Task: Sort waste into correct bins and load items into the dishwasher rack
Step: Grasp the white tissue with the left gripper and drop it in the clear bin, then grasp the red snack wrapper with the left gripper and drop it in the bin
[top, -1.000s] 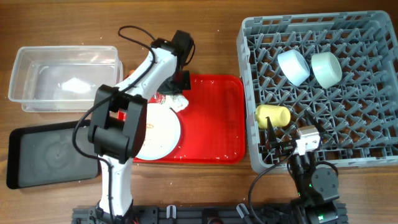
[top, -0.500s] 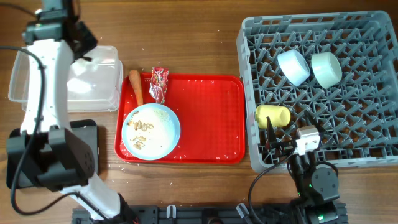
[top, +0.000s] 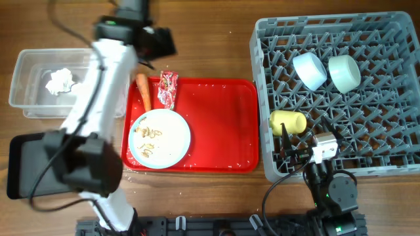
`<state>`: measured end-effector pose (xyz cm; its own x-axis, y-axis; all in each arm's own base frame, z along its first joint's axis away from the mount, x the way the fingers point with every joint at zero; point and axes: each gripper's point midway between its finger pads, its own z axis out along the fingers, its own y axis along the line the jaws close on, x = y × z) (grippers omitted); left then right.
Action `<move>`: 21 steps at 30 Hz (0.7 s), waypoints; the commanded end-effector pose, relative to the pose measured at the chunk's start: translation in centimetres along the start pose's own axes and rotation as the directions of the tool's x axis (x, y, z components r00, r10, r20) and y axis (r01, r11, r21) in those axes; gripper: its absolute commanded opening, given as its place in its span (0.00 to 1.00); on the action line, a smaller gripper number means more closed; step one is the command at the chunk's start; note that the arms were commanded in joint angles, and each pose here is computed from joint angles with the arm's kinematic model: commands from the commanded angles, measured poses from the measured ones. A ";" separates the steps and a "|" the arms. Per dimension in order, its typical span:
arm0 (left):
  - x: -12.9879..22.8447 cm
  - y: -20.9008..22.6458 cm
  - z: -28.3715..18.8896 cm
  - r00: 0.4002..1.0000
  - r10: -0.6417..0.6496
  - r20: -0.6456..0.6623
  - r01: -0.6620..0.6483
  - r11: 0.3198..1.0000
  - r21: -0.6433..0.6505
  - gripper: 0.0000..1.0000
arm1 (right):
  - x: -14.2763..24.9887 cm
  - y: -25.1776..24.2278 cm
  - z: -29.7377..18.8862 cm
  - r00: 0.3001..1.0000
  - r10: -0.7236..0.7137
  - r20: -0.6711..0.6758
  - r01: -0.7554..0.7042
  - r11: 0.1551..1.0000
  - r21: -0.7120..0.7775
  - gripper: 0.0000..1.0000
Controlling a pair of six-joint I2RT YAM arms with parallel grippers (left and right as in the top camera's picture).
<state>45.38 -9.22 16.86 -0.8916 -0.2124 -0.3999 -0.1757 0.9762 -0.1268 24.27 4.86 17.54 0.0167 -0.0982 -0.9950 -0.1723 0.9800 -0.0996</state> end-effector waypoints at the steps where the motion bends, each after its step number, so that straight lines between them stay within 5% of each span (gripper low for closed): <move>1: 4.2 0.5 7.1 0.986 0.089 -0.140 -0.109 0.984 -0.143 0.81 | -0.1 0.2 0.0 1.000 -0.005 0.007 0.005 1.000 -0.015 1.00; 9: 7.4 1.9 12.3 0.959 0.080 -0.272 -0.135 0.972 -0.192 0.73 | -0.1 0.2 0.0 1.000 -0.005 0.007 0.005 1.000 -0.015 1.00; 12: 7.5 1.7 12.4 0.957 0.080 -0.278 -0.135 0.974 -0.182 0.47 | -0.1 0.2 0.0 1.000 -0.005 0.007 0.005 1.000 -0.015 1.00; 16: 7.7 1.7 12.8 0.959 0.081 -0.271 -0.133 0.974 -0.180 0.57 | -0.1 0.2 0.0 1.000 -0.005 0.007 0.005 1.000 -0.015 1.00; 19: 9.3 2.4 14.2 0.954 0.080 -0.288 -0.138 0.973 -0.186 0.52 | -0.1 0.2 0.0 1.000 -0.005 0.007 0.005 1.000 -0.015 1.00; 21: 9.4 2.2 14.2 0.954 0.083 -0.289 -0.140 0.973 -0.184 0.40 | -0.1 0.2 0.0 1.000 -0.005 0.007 0.005 1.000 -0.015 1.00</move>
<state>43.03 -9.87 1.00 -0.9827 -0.1098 -0.1490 -0.1230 0.9890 0.0827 24.27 4.86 17.54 0.0167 -0.0982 -0.9950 -0.1723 0.9800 -0.0996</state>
